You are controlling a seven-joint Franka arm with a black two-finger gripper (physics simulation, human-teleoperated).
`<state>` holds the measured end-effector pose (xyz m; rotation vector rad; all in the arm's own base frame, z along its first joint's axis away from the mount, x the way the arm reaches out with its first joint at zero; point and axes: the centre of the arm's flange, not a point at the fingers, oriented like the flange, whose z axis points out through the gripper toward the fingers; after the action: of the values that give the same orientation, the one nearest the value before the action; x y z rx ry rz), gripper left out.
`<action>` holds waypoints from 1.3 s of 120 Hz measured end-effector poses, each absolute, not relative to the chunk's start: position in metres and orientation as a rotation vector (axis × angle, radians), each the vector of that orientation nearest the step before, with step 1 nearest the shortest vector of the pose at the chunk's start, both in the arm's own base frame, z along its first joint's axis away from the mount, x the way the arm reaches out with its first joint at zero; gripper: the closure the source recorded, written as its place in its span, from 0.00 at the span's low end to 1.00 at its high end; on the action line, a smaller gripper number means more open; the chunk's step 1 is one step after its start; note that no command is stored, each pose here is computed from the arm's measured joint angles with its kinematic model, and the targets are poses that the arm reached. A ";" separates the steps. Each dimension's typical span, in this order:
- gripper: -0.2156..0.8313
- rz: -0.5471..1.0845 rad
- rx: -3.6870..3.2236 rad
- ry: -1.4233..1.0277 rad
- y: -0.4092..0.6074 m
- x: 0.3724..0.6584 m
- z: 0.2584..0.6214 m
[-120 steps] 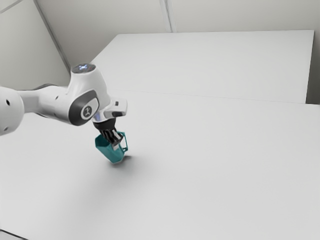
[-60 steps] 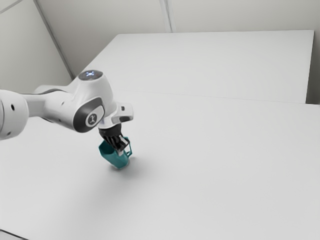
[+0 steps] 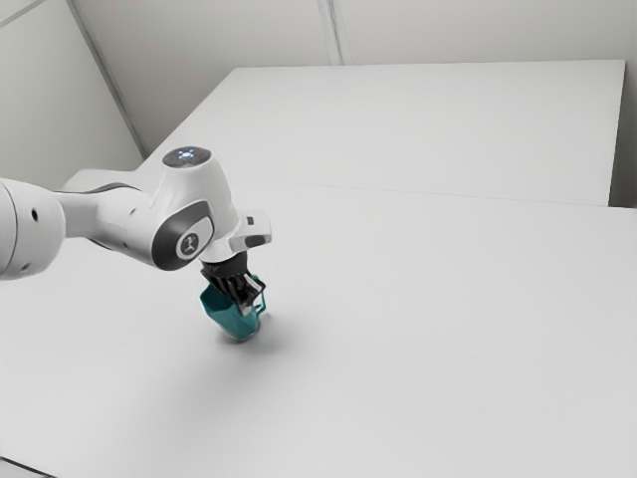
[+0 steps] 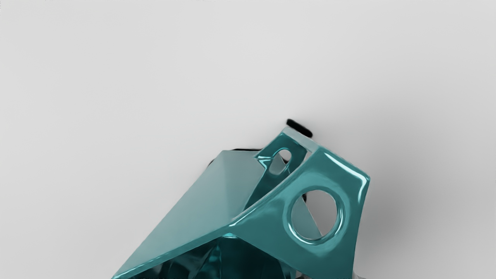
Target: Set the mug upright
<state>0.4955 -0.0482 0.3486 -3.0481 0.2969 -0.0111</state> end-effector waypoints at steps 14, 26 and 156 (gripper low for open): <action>0.66 -0.034 -3.051 0.284 -0.049 0.496 0.353; 0.50 -0.056 -3.050 0.283 -0.052 0.496 0.358; 0.22 -0.061 -3.109 0.158 -0.045 0.564 0.549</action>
<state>0.5637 -0.0449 0.5490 -3.1090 0.1582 -0.0610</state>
